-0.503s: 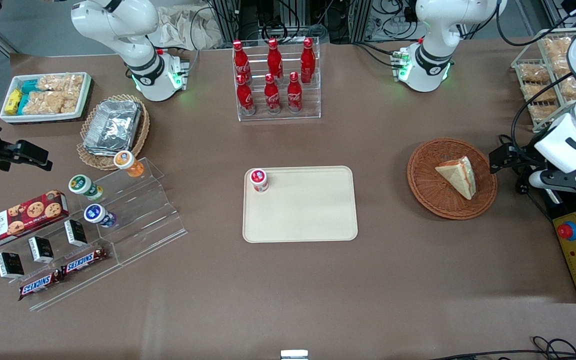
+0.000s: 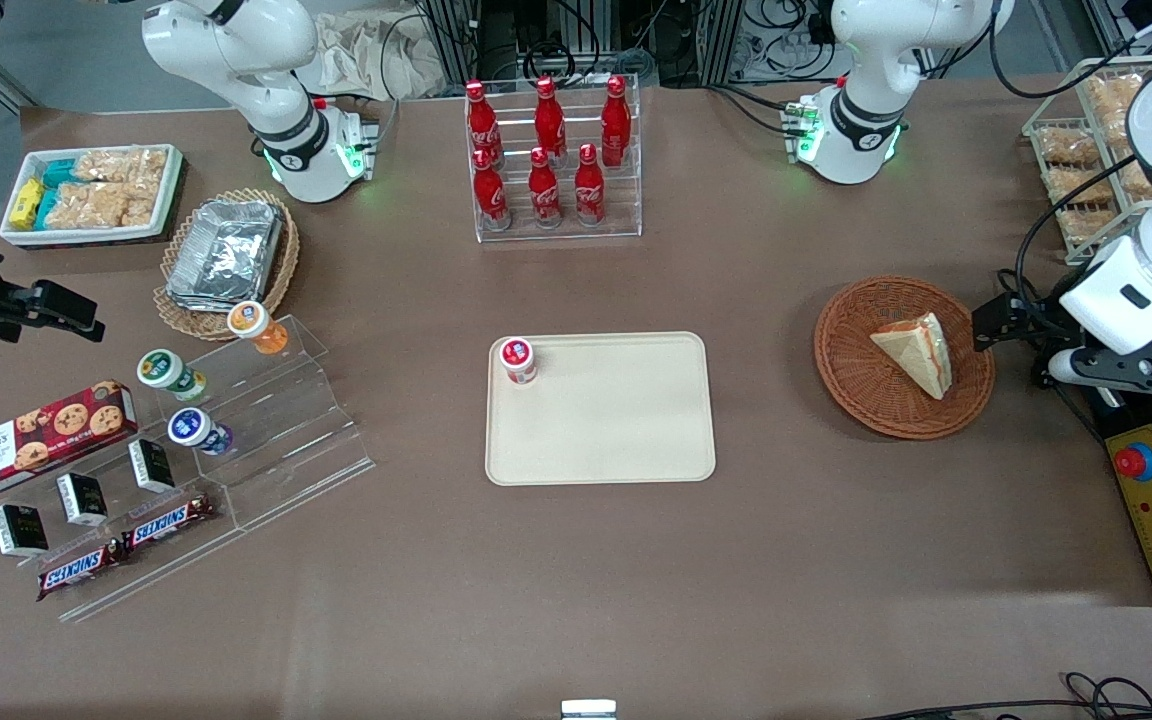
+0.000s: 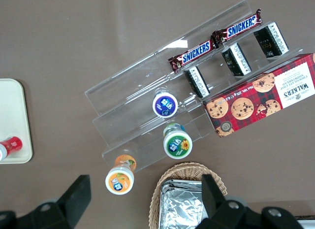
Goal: Place sandwich from basket to tray
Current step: 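Move the left gripper over the wrapped sandwich in the wicker basket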
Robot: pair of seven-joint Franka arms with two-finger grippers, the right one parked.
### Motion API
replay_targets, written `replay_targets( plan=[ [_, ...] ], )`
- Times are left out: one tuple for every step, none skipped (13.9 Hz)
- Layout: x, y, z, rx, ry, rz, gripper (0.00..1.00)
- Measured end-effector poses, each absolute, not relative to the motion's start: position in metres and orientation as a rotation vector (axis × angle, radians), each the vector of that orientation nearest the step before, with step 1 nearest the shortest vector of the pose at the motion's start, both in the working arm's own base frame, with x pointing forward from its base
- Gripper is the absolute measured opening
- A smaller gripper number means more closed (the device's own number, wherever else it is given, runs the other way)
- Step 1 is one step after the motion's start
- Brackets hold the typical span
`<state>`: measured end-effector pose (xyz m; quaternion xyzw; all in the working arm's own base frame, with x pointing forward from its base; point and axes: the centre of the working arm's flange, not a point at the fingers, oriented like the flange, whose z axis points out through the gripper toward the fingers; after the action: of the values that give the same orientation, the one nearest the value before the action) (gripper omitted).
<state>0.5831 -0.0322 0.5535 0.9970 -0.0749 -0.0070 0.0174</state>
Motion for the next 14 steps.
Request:
replay_targets(
  plan=[
    [0.5832,-0.0322,0.5537,3.098,-0.233,-0.021,1.0],
    [0.5831,-0.0323,0.5537,3.098,-0.233,-0.022,1.0],
    [0.5831,-0.0325,0.5537,3.098,-0.234,-0.022,1.0],
    [0.583,-0.0329,0.5536,3.098,-0.235,-0.023,1.0],
    [0.5829,-0.0333,0.5536,3.098,-0.236,-0.024,1.0],
    [0.5829,-0.0338,0.5536,3.097,-0.237,-0.024,1.0],
    [0.5828,-0.0342,0.5536,3.097,-0.238,-0.024,1.0],
    [0.5828,-0.0346,0.5535,3.097,-0.24,-0.025,1.0],
    [0.5826,-0.035,0.5535,3.097,-0.241,-0.027,1.0],
    [0.5821,-0.0351,0.5533,3.097,-0.241,-0.034,1.0],
    [0.5808,-0.035,0.5531,3.096,-0.241,-0.05,1.0],
    [0.5788,-0.0347,0.5533,3.095,-0.241,-0.073,1.0],
    [0.5769,-0.0338,0.554,3.095,-0.239,-0.092,1.0],
    [0.575,-0.0324,0.5553,3.094,-0.235,-0.108,1.0]
  ],
)
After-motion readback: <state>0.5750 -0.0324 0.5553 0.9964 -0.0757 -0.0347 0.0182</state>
